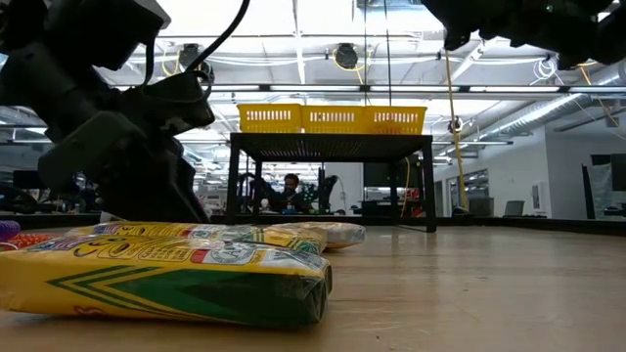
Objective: Pick & Place Office Desk Supplies
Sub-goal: Put the orange rubber band into the right yellow bin on the shelf
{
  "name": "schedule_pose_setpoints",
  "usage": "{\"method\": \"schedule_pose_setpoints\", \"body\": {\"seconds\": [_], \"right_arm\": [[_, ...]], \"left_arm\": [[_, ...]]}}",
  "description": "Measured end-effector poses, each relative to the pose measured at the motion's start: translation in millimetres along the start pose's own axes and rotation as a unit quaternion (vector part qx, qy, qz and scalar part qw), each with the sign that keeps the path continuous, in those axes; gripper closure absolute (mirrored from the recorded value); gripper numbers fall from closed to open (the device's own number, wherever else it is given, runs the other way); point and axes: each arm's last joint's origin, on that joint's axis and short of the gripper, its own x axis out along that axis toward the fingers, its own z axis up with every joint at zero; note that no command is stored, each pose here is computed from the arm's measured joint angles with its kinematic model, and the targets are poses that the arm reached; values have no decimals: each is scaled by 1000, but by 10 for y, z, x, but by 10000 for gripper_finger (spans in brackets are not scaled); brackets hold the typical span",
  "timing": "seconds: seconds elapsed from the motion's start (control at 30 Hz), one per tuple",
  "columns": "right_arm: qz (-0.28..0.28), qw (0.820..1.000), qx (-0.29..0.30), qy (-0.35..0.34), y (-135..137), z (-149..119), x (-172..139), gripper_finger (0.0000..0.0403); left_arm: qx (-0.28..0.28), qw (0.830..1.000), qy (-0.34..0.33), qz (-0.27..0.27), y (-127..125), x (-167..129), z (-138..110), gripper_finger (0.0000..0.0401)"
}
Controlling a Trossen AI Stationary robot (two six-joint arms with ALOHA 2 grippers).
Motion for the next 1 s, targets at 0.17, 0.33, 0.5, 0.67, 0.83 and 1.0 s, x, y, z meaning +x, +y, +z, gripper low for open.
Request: {"method": "schedule_pose_setpoints", "body": {"seconds": [0.17, 0.33, 0.5, 0.67, 0.83, 1.0], "right_arm": [[1, 1000, 14, -6, 8, 11, -23, 232], [1, 1000, 22, -6, 10, 13, -26, 232], [2, 1000, 23, -2, 10, 6, -26, 232], [3, 1000, 27, 7, 13, -12, -26, 232], [3, 999, 38, 10, 13, -19, -26, 232], [3, 999, 42, 14, 12, -36, -16, 232]], "left_arm": [[2, 1000, 4, 5, 10, -4, -7, 307], [-2, 1000, 6, -1, 19, -1, 0, 386], [-12, 1000, 0, -2, 28, 1, 11, 393], [7, 1000, -25, -5, 53, -130, 115, 397], [31, 996, -83, 22, 133, -374, 344, 397], [70, 985, -148, 49, 197, -598, 622, 398]]}}
